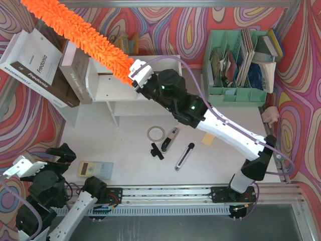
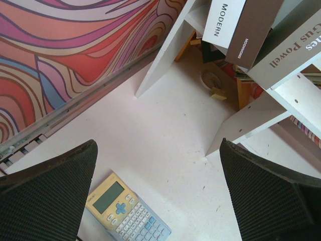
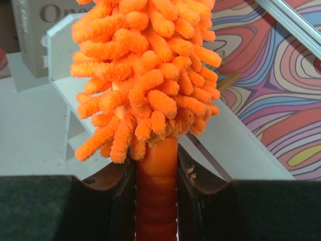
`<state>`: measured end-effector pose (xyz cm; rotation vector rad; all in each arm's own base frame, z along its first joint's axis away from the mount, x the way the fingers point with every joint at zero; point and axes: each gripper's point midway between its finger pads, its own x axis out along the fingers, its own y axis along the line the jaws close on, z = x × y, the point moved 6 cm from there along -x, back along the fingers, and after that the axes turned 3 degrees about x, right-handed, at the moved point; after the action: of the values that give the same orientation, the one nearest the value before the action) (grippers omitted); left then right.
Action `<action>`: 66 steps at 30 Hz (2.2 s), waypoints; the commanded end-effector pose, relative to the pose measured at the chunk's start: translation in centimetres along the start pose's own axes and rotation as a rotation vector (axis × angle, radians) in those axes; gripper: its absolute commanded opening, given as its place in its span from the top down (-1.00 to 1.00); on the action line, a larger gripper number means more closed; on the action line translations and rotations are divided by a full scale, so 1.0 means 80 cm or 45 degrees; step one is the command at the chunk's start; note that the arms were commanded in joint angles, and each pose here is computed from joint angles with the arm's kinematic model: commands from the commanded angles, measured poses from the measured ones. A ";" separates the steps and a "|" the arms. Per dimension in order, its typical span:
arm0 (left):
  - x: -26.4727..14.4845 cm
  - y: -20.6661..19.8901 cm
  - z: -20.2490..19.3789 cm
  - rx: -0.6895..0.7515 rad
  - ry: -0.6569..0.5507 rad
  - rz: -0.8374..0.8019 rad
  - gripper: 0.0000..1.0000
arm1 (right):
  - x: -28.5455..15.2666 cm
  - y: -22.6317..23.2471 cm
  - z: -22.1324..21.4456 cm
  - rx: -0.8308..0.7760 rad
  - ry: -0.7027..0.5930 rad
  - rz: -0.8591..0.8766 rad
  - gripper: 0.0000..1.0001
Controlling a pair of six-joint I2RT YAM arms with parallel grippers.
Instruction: Dust the bookshelf with a duster
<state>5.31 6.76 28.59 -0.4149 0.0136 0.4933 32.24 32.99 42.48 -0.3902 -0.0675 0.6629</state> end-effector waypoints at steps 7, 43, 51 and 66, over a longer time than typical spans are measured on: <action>0.002 -0.003 -0.002 0.019 -0.004 -0.002 -0.97 | -0.092 0.004 0.029 0.049 -0.117 0.033 1.00; 0.002 -0.004 -0.002 0.026 0.005 0.001 -0.96 | -0.043 0.067 -0.057 0.135 0.071 0.023 1.00; 0.002 -0.003 -0.002 0.023 0.003 -0.003 -0.97 | -0.005 0.045 -0.050 0.170 0.064 -0.101 1.00; 0.002 -0.003 -0.002 0.020 0.001 -0.006 -0.97 | -0.014 0.045 -0.030 0.455 -0.028 -0.109 1.00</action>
<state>5.45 6.68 28.70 -0.4108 0.0146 0.4932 32.92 33.75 35.04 -0.1875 0.1273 0.5364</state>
